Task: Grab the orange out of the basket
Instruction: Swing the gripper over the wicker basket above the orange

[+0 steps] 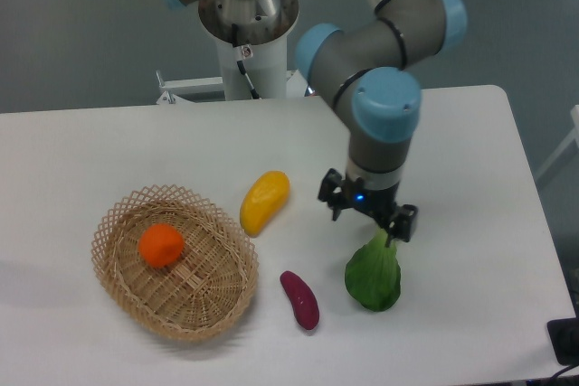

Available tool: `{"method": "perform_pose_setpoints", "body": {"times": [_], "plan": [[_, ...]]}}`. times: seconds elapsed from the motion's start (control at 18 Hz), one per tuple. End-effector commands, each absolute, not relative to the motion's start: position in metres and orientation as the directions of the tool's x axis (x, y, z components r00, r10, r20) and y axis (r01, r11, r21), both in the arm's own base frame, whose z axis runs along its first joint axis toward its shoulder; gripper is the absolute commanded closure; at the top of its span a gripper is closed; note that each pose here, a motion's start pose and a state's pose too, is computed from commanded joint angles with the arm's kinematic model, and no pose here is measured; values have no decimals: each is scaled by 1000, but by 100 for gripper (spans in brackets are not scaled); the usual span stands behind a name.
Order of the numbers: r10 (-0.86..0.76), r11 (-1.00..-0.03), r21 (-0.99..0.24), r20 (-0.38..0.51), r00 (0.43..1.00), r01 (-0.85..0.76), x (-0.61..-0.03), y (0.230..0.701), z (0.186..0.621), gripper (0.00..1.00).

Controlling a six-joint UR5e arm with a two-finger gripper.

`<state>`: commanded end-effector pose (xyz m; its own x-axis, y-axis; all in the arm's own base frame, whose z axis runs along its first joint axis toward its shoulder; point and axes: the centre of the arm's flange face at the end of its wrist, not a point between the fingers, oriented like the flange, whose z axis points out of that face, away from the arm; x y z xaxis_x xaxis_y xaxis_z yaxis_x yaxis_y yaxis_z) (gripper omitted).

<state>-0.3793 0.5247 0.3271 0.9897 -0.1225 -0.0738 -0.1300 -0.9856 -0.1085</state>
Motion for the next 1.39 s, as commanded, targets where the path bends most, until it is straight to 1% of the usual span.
{"method": "perform_pose_setpoints", "body": {"times": [0.17, 0.33, 0.39, 0.5, 0.61, 0.72, 0.89, 1.11, 1.39], "plan": [[-165, -979, -113, -54, 985, -170, -342, 546, 322, 0], [-213, -962, -180, 34, 976, -204, -306, 559, 308, 0], [-229, -958, -186, 53, 972, -216, -290, 564, 304, 0], [-245, -958, -174, 78, 966, -229, -276, 564, 291, 0], [-265, -953, -179, 90, 960, -246, -262, 569, 289, 0], [-271, -952, -177, 97, 958, -251, -250, 574, 286, 0], [-257, -958, -163, 135, 957, -235, -233, 578, 269, 0], [-255, -959, -168, 166, 952, -228, -225, 573, 262, 0], [-271, -955, -172, 185, 945, -240, -215, 577, 255, 0]]}}
